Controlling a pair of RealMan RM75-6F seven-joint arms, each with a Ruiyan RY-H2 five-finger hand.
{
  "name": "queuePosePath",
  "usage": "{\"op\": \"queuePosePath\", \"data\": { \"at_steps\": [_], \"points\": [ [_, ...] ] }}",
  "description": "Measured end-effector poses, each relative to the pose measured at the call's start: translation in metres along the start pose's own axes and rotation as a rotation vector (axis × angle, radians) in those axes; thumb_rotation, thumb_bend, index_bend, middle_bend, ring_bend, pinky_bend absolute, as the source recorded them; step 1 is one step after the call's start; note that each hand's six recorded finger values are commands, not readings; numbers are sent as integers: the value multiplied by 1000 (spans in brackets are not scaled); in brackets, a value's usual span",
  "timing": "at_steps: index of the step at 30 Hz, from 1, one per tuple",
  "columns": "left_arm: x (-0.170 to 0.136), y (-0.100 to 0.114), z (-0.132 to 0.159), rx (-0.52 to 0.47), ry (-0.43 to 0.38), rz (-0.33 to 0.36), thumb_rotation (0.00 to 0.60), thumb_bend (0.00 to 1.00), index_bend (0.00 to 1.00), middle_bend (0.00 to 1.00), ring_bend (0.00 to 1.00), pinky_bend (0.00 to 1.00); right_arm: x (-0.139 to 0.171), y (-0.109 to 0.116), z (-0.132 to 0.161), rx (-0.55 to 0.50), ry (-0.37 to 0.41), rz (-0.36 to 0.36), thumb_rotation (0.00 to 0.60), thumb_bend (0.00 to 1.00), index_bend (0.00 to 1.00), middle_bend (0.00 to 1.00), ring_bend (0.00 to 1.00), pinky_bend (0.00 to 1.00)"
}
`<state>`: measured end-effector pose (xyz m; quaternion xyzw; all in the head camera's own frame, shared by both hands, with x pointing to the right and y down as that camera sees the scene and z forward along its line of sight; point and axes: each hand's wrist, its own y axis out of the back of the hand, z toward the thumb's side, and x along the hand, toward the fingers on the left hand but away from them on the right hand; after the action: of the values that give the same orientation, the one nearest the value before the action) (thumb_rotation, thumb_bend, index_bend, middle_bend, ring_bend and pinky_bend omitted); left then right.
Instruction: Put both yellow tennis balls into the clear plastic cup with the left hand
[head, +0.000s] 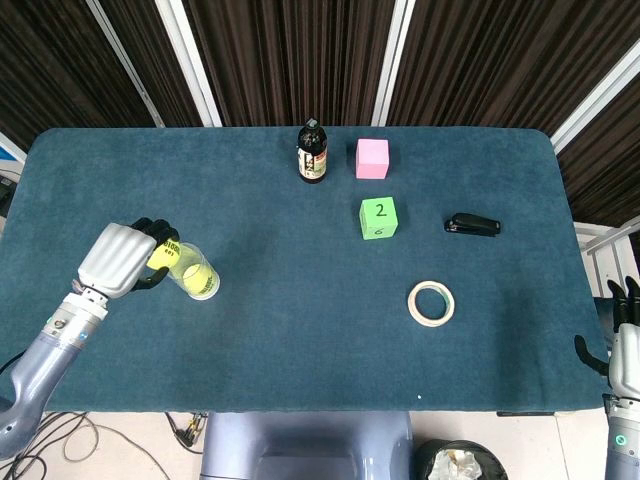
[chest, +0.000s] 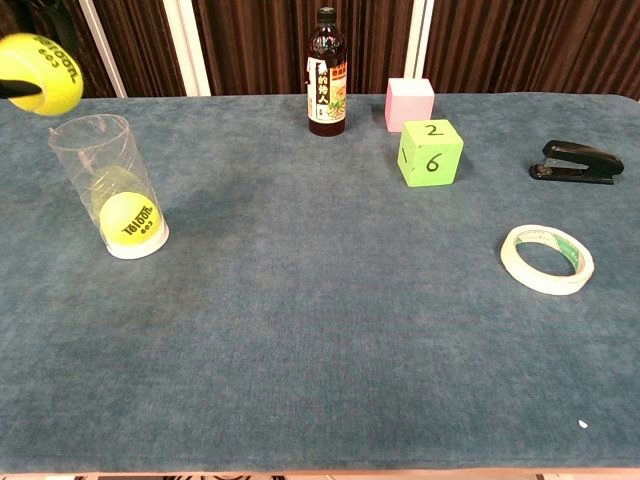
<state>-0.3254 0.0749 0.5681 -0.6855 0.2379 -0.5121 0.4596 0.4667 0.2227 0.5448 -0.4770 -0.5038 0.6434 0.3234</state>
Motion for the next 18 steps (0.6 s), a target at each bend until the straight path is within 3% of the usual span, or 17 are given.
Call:
{"op": "queuePosePath", "data": {
  "at_steps": [10,18],
  "points": [
    [6,-12,7,10,-22,-31,600,192,336,401,325,648,0,0,0,-2,-1,-1,600,346,113,30,58,11],
    [8,-10,12,12,-29,-31,600,130,325,365,299,625,0,2,-1,-7,-3,-5,600,346,113,30,59,11]
  ]
}}
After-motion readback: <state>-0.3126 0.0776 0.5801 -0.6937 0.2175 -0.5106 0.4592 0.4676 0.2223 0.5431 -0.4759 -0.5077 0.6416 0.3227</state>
